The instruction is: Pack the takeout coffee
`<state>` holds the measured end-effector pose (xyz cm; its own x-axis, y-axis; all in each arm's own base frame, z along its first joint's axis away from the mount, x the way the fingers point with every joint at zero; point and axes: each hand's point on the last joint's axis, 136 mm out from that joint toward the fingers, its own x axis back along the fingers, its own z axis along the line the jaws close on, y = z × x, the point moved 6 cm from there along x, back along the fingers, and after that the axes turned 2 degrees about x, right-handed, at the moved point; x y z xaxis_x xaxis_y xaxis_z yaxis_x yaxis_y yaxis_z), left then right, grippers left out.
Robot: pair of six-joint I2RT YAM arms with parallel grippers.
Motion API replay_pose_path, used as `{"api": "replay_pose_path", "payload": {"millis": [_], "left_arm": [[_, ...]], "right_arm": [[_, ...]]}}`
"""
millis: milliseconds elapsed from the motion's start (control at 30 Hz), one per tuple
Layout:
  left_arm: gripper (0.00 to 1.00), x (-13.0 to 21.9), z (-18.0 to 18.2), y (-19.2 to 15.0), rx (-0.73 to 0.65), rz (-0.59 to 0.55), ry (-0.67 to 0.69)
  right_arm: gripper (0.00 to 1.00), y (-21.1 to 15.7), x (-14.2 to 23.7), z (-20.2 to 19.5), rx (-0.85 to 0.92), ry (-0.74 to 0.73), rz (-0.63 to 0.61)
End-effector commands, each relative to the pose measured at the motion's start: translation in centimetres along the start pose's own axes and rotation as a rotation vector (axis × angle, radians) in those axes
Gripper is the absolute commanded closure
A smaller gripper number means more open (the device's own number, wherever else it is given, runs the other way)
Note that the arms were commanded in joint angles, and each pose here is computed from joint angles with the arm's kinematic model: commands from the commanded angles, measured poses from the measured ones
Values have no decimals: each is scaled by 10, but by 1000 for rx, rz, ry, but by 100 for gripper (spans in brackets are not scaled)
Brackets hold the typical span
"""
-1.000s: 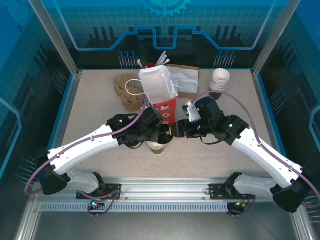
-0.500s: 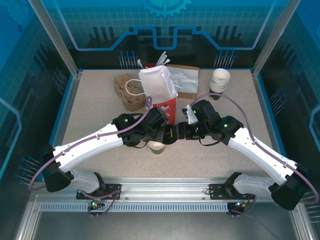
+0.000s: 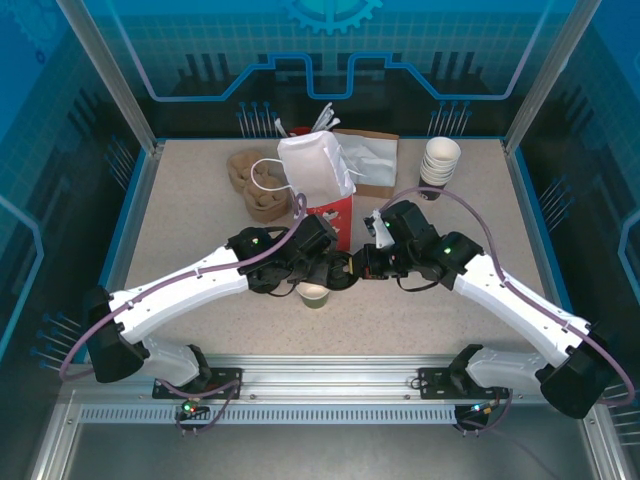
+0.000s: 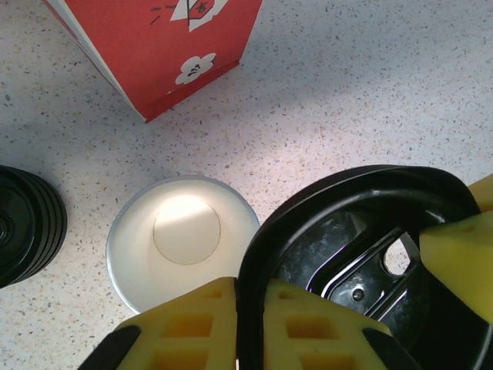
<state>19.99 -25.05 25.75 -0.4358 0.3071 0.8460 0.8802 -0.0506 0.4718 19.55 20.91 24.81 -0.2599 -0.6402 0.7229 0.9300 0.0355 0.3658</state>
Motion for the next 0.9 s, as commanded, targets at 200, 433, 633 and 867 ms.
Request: {"api": "replay_pose_path", "payload": {"millis": [200, 433, 633, 867], "left_arm": [[55, 16, -18, 9, -47, -76, -95], [40, 49, -41, 14, -266, -241, -252], [35, 43, -45, 8, -601, -367, -294], [34, 22, -46, -26, -1033, -534, -443]], "right_arm": [[100, 0, 5, -20, -38, -40, 25], [100, -5, 16, -52, -136, -66, 113], [100, -12, 22, -68, -196, -61, 206], [100, -16, 25, -78, -242, -41, 253]]}}
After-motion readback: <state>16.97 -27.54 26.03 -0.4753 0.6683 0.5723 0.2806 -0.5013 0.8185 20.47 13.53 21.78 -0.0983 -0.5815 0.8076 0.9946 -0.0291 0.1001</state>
